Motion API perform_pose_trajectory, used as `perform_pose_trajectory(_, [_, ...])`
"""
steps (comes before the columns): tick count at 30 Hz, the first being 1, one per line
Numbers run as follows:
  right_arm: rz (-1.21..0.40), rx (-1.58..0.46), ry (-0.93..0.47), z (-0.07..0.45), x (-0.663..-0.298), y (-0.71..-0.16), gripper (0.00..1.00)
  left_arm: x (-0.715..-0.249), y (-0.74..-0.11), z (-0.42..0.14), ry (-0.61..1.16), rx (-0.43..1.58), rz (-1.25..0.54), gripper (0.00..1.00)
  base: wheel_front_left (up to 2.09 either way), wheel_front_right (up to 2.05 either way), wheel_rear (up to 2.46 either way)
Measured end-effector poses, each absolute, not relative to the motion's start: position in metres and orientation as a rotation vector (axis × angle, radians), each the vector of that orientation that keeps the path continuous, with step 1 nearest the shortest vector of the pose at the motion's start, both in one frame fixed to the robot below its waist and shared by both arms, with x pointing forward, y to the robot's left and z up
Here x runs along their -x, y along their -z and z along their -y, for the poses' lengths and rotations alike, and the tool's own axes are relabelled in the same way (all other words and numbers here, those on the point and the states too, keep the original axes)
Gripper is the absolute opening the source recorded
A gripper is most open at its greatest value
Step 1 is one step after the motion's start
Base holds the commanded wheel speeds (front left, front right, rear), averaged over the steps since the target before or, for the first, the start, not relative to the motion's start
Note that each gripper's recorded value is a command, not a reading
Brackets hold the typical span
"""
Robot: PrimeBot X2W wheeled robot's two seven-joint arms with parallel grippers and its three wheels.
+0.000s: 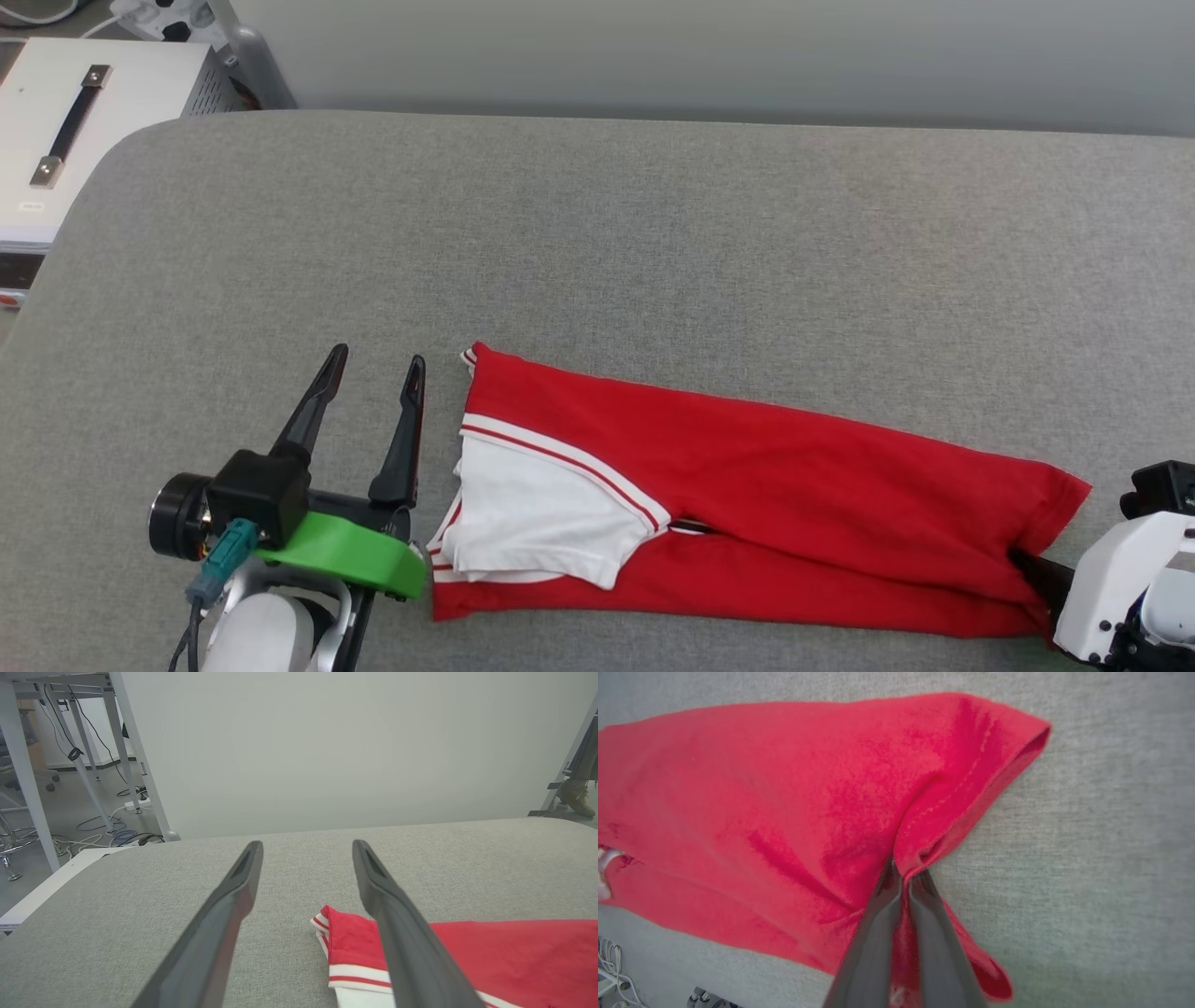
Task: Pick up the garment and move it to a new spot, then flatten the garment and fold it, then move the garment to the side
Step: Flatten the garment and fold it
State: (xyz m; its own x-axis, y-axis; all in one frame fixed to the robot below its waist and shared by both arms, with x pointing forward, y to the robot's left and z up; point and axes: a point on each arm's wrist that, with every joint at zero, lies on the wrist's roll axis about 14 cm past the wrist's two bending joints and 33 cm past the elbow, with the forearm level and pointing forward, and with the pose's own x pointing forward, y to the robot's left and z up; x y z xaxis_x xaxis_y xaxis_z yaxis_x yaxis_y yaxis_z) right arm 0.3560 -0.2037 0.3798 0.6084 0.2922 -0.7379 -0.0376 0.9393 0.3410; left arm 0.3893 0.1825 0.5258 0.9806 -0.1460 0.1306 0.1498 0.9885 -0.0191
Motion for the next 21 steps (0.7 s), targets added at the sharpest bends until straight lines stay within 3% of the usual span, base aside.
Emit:
perform_pose_trajectory(14, [-0.716, -0.224, 0.025, 0.29, -0.357, -0.403, 0.0, -0.382, -0.534, -0.171, 0.184, 0.038, 0.151, 1.0, 0.0, 0.0, 0.0])
perform_pose_trajectory(21, [-0.675, -0.199, 0.019, 0.295, -0.358, -0.415, 0.0, -0.376, -0.529, -0.172, 0.177, 0.048, 0.137, 1.0, 0.0, 0.0, 0.0])
